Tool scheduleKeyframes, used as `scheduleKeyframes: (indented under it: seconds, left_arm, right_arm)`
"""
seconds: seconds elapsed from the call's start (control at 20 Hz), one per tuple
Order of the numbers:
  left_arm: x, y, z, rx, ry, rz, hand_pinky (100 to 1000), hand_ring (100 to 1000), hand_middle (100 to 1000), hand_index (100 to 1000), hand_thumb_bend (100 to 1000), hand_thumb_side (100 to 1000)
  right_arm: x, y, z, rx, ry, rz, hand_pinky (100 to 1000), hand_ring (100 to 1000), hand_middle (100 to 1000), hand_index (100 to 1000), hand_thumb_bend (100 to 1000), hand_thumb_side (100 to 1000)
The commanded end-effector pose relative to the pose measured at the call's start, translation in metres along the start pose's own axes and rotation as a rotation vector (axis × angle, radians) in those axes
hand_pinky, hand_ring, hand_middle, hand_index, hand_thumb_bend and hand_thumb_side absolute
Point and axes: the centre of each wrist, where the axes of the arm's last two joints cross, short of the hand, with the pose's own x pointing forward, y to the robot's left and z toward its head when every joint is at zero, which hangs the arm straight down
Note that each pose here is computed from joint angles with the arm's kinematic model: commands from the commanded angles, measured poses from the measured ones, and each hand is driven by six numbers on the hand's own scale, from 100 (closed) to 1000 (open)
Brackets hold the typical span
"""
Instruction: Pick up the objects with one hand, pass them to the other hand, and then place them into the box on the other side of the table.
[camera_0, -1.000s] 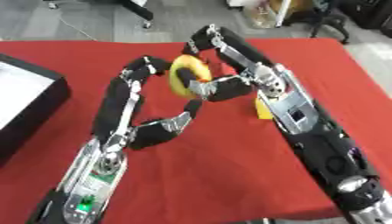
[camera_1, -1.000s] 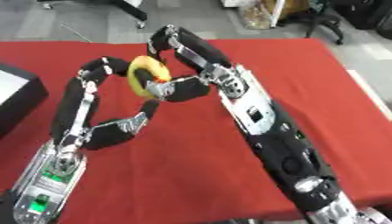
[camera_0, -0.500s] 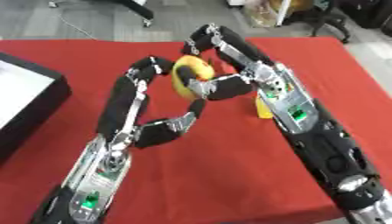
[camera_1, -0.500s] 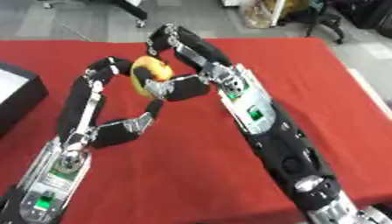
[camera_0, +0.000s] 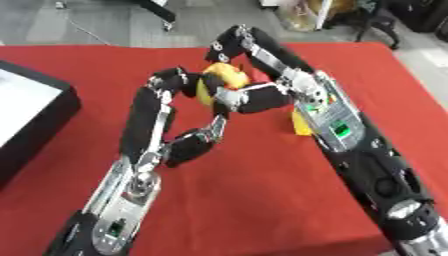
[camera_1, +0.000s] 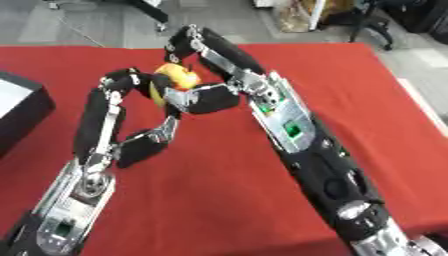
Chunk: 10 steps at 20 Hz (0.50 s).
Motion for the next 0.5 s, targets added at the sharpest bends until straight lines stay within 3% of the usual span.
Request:
scheduleKeyframes:
  seconds: [0.05,0.35,0.45,0.5]
  left_arm:
    - [0.0095,0.0023,-0.0127,0.088,-0.02,0.03,589,414,366,420,100,440]
    - [0.0099,-0.0001,-0.0142,0.182,0.001,0.047,551,342,253,292,100,493]
    - [0.0092,0.0,-0.014,0.204,0.007,0.052,553,342,252,292,100,498]
    - [0.0084,0.0004,-0.0136,0.212,0.011,0.053,557,345,254,293,100,501]
  right_arm:
    - [0.0049,-0.0057,-0.0034,0.007,-0.025,0.014,662,432,284,183,100,409]
    - [0.0052,-0.0065,-0.0036,0.017,-0.029,0.009,666,439,293,187,100,400]
    - [0.0052,-0.0072,-0.0036,0.021,-0.028,0.007,670,445,306,218,100,420]
    - [0.0052,-0.008,-0.0034,0.022,-0.028,0.005,675,452,323,275,100,458]
